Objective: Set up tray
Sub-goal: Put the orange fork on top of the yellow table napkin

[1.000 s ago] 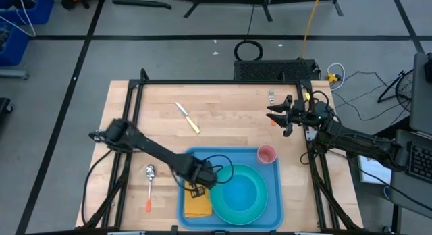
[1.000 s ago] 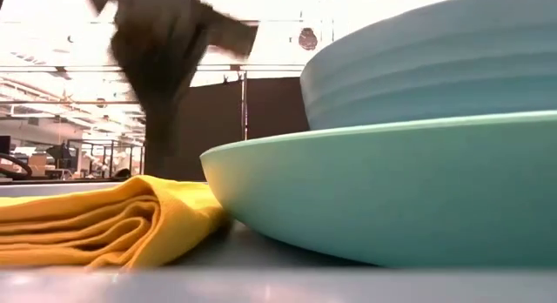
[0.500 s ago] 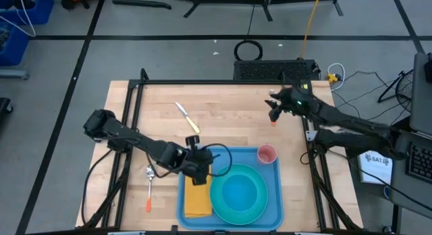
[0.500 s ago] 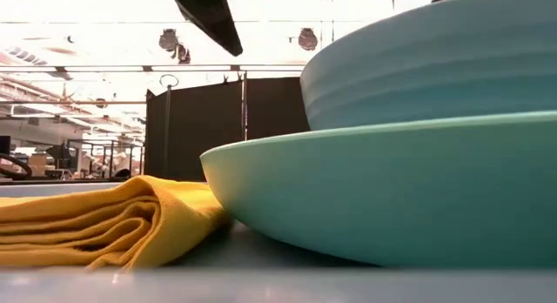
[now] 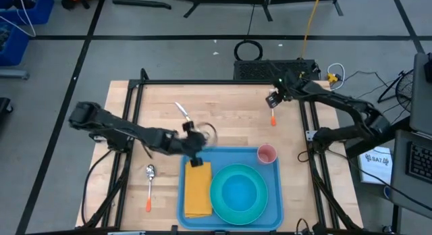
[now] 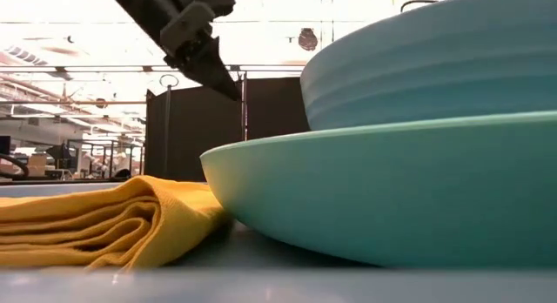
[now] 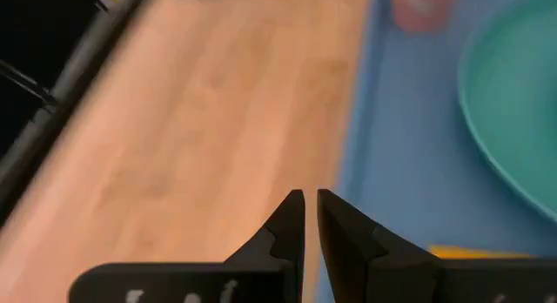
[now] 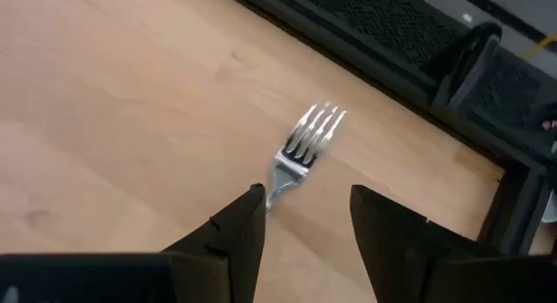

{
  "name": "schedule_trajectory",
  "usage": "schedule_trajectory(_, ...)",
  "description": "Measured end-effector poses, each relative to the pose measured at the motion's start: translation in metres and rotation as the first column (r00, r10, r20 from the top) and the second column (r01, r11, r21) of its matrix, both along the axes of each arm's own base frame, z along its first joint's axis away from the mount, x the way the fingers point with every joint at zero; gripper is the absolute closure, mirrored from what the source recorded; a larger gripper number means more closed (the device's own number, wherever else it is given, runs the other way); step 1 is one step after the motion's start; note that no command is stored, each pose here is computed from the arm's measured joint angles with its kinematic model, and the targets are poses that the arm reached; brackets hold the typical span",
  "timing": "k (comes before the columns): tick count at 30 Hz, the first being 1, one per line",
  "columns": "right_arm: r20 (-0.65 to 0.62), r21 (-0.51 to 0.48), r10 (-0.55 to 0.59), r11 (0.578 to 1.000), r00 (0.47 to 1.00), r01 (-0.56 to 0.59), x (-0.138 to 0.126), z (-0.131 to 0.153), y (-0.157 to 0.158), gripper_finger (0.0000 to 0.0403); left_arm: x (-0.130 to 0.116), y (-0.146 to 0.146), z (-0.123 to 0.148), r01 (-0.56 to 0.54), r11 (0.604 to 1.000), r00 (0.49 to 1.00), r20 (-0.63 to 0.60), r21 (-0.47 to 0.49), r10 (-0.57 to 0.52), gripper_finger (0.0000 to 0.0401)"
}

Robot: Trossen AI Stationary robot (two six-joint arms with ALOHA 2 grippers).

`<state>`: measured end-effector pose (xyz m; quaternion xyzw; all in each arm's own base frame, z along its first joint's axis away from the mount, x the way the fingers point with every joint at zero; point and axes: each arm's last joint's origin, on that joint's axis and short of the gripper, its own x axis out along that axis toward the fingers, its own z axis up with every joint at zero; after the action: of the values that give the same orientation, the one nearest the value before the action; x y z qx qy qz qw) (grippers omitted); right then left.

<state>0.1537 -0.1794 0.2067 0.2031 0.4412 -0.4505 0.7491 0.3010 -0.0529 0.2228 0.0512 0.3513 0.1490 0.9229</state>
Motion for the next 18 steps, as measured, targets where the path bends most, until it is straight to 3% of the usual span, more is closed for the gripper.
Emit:
schedule_trajectory(4,0.007,0.098,-0.015,0.995,1.000,0.014,0.001,-0.014,-0.006,0.0243,-0.029,0.022,0.006,-0.010,0.999,0.983,0.181,-0.033,0.016,0.0364)
schedule_trajectory(10,-0.049,0.194,-0.033,0.980,0.998,0.042,0.006,-0.039,-0.012,0.0243,-0.057,0.038,0.012,0.120,0.992,0.896,0.435,-0.046,-0.089,0.0364)
schedule_trajectory(18,-0.067,0.257,-0.076,0.962,0.995,0.091,0.010,-0.053,-0.013,0.0243,-0.069,0.048,0.001,0.103,0.993,0.903,0.424,-0.059,-0.069,0.0364)
